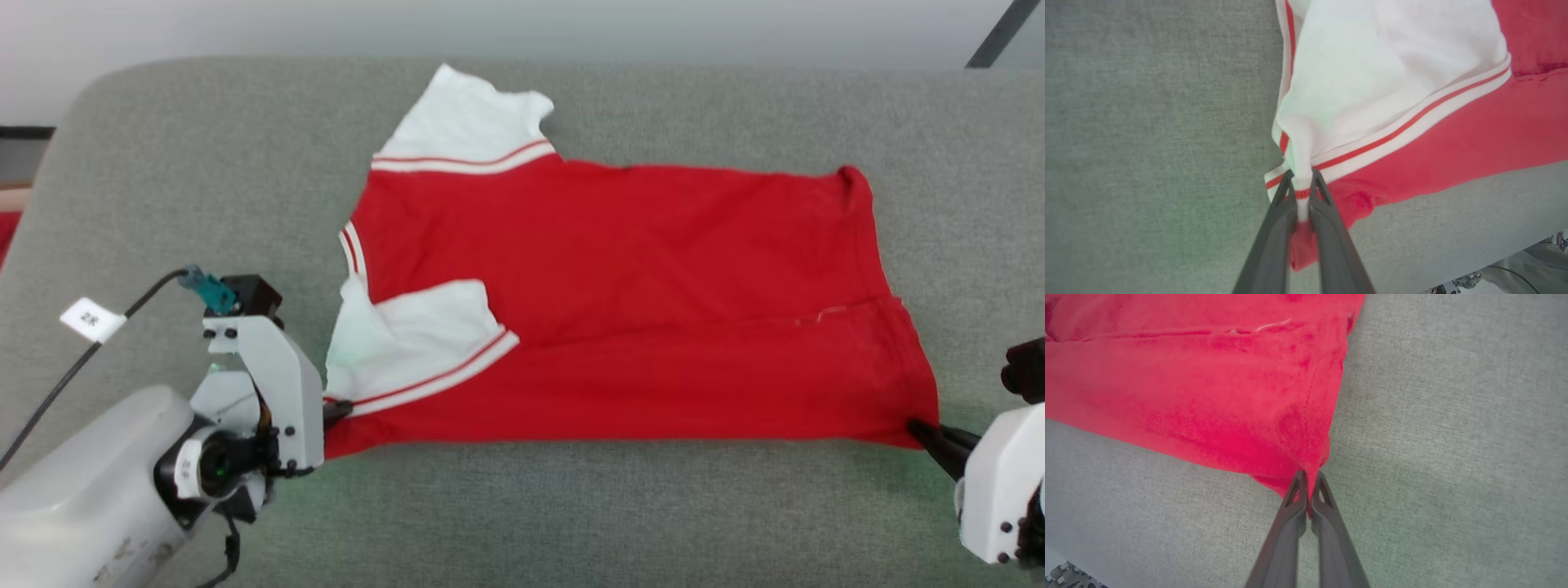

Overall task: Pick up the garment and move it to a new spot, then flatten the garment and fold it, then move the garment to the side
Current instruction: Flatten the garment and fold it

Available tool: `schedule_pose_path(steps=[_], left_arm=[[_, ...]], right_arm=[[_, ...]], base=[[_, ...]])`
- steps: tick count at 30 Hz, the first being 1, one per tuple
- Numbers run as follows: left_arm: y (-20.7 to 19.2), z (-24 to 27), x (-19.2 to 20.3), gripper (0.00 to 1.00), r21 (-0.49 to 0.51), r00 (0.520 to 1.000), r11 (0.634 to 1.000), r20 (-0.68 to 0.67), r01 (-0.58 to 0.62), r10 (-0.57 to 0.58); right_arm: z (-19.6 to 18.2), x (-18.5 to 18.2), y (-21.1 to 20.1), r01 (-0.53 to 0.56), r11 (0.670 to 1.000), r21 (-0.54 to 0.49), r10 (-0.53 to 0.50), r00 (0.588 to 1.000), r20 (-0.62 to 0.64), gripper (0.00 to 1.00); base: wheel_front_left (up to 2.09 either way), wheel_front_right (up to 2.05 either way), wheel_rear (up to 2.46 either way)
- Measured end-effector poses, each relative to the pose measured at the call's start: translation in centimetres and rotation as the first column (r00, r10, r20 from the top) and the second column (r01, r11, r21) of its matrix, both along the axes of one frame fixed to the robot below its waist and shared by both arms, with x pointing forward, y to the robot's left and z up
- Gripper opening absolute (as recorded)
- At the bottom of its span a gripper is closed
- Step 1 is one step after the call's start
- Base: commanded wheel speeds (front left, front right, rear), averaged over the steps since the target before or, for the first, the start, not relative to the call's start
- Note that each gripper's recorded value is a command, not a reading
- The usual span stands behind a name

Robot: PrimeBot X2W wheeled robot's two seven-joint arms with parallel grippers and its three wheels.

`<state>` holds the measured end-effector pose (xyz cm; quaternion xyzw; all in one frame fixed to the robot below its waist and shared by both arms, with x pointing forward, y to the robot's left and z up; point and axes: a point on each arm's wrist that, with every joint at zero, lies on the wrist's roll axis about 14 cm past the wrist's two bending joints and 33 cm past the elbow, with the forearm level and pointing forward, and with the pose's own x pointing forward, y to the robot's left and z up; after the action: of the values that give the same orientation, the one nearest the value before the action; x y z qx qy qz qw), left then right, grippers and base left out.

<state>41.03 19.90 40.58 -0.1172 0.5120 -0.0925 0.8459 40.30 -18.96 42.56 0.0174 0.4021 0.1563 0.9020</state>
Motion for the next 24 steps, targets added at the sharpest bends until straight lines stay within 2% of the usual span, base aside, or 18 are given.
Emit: schedule_pose_path(steps=[11, 19, 24], left_arm=[[0.6, 2.1, -3.5, 0.0, 0.028, 1.0, 1.0, 0.01, 0.003, -0.004], [0.1, 1.3, -7.0, 0.0, 0.022, 1.0, 1.0, -0.031, 0.006, -0.005], [0.0, 0.7, -7.9, 0.0, 0.017, 0.999, 1.0, -0.042, -0.002, 0.003]], right_arm=[[1.7, -3.1, -0.4, -0.011, 1.0, -0.018, 0.011, 1.0, -0.02, 0.0], [0.6, -5.9, -0.2, 0.008, 1.0, 0.002, -0.007, 0.996, -0.092, 0.0], [-0.2, -6.7, 0.1, 0.02, 1.0, 0.014, -0.018, 0.992, -0.121, 0.0]], base=[[0.0, 0.0, 0.0], [0.0, 0.0, 0.0], [0.0, 0.0, 0.0]])
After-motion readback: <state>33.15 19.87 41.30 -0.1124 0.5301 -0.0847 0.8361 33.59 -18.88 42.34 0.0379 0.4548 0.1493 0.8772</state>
